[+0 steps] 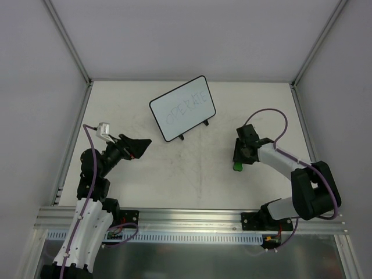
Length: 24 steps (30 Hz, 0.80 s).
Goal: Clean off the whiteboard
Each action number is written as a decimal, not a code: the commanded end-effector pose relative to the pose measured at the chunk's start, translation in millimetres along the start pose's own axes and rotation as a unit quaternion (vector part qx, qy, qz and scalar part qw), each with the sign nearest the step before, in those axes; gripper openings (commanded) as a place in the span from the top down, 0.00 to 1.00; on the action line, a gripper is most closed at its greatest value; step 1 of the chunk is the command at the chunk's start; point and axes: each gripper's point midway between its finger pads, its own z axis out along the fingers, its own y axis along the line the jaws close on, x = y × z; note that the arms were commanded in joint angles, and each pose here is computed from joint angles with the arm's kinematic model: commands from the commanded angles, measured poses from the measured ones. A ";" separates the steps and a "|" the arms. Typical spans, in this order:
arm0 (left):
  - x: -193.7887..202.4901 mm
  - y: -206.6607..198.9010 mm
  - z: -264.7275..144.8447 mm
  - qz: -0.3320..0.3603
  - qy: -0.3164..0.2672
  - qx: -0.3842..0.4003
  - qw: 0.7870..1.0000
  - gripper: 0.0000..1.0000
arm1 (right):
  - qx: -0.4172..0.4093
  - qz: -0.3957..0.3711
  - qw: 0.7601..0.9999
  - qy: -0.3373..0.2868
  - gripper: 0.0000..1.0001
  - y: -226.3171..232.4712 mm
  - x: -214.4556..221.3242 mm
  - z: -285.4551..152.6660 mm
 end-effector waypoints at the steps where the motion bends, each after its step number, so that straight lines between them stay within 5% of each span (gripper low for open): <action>1: -11.1 -6.4 3.7 0.023 -0.021 0.015 0.999 0.01 | 0.007 0.002 1.000 -0.012 0.62 4.1 -11.7 -2.4; 3: -9.2 -4.4 6.1 0.015 -0.017 0.015 1.000 0.01 | 0.007 0.004 1.000 -0.014 0.78 4.0 -12.1 -2.8; 9: -20.7 -5.4 16.9 0.018 -0.044 0.033 0.998 0.01 | -0.024 -0.004 0.999 -0.039 0.92 18.4 -32.5 -16.9; 24: -59.0 9.5 56.0 0.107 -0.103 0.049 0.988 0.01 | -0.103 -0.043 0.990 -0.090 1.00 75.3 -100.0 -50.5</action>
